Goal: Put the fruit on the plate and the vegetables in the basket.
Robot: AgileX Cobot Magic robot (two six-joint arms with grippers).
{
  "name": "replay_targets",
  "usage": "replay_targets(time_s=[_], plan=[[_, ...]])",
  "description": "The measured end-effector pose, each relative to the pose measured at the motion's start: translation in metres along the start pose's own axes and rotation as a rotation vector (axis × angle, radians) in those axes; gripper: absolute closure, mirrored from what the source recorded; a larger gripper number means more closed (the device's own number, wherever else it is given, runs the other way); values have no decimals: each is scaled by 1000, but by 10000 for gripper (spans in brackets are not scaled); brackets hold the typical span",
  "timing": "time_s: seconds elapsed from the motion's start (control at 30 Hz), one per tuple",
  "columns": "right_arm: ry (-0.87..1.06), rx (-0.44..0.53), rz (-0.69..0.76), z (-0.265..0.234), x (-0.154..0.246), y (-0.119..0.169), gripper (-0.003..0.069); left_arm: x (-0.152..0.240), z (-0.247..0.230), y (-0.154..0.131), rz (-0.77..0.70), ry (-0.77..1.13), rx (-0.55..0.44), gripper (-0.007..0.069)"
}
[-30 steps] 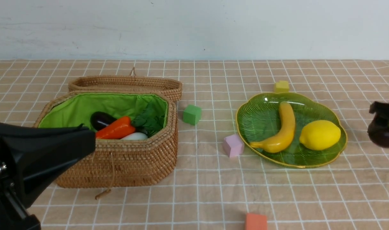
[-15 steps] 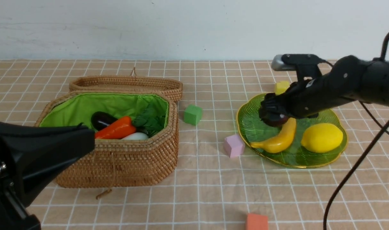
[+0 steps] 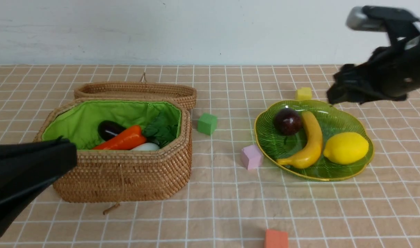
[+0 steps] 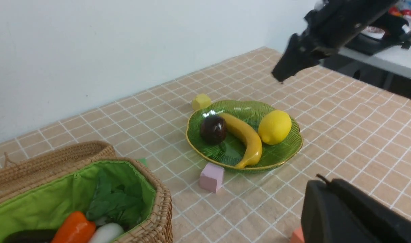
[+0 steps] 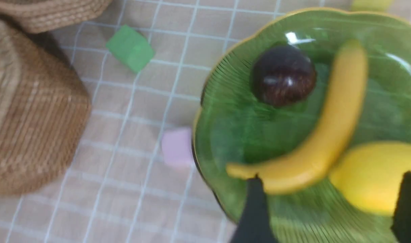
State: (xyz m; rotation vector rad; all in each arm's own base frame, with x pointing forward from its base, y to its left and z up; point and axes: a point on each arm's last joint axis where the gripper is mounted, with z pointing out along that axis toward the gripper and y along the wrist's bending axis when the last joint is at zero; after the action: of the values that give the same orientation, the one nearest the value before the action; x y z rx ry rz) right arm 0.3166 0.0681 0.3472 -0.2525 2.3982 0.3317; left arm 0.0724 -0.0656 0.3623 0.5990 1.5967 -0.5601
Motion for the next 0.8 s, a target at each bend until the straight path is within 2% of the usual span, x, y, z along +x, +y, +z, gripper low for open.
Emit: replay_targets(time_s=[0.03, 0.07, 0.13, 0.3, 0.4, 0.57, 0.8], plan=[[-12, 14, -12, -22, 7, 3, 229, 5, -8, 0, -11, -36, 4, 638], [7, 29, -10, -46, 27, 6, 302, 19, -19, 1, -37, -77, 12, 638], [11, 47, -1, -83, 62, 12, 402, 41, -27, 1, -76, -121, 25, 638], [-124, 48, 66, -153, 149, 23, 566, 79, -33, 0, -118, -212, 58, 638], [-245, 56, 127, -179, 205, 25, 632, 95, -31, 0, -118, -210, 63, 638], [-354, 91, 212, -185, 263, 19, 652, 116, -25, 0, -118, -138, 56, 638], [-484, 57, 281, -161, 281, 13, 643, 139, -20, 1, -115, -21, 35, 638]])
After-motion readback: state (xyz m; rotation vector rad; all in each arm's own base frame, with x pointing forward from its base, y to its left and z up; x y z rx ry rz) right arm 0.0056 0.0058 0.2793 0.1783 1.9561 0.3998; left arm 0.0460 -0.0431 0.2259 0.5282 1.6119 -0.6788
